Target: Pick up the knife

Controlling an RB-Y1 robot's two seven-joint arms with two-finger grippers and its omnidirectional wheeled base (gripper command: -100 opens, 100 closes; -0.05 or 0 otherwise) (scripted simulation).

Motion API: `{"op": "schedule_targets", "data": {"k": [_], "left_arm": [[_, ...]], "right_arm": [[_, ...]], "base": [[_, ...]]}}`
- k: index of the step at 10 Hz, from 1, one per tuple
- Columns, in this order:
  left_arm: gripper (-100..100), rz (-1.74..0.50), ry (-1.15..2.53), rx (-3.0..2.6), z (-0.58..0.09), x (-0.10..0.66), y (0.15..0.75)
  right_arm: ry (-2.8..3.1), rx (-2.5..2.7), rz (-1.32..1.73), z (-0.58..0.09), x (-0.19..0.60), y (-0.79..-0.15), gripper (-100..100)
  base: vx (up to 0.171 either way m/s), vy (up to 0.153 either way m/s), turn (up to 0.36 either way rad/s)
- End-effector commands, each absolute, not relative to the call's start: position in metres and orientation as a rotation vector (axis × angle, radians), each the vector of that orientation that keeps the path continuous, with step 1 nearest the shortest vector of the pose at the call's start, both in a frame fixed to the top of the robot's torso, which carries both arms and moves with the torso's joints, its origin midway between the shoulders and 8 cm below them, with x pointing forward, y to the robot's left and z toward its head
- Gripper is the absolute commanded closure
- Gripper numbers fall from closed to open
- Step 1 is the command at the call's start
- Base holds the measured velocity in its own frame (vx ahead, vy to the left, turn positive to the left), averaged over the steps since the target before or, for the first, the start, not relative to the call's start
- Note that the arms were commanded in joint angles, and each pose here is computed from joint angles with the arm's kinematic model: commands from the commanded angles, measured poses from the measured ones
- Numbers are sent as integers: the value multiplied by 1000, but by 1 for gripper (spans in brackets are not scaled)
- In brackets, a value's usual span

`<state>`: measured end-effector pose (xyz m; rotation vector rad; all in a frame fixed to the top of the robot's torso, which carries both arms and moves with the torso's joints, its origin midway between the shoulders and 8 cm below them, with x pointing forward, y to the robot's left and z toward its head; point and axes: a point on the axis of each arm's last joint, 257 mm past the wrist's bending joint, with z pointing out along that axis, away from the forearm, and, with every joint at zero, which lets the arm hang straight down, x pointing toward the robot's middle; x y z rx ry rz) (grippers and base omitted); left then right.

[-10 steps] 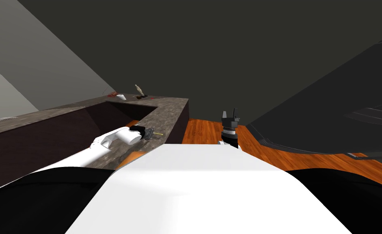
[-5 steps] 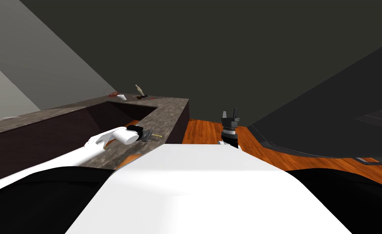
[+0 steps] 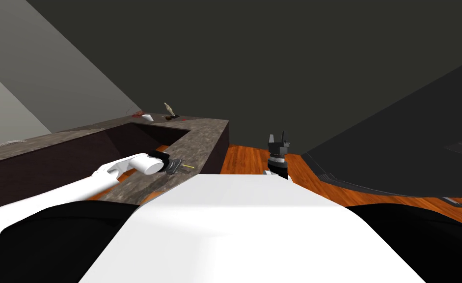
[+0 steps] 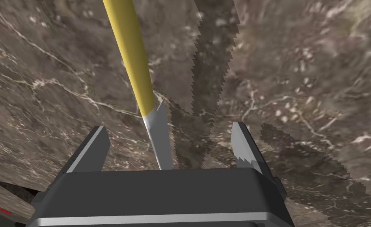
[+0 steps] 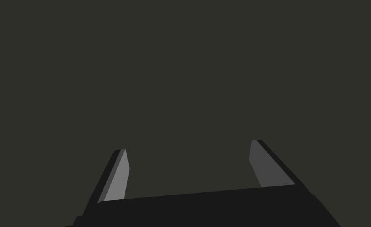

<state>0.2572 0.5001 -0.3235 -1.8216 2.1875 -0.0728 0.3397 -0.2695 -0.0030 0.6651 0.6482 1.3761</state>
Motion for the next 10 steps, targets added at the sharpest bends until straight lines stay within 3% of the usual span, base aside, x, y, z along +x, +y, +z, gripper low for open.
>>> {"op": "schedule_targets", "data": {"k": [1,10], "left_arm": [[-100,-58,2219,-1823,-324,251,504],[-100,-6,2340,-1854,-316,223,527]], "right_arm": [[648,665,1376,-3,340,-270,0],[648,665,1376,-3,340,-270,0]], "base": [[78,-16,24],[60,-17,28]]}}
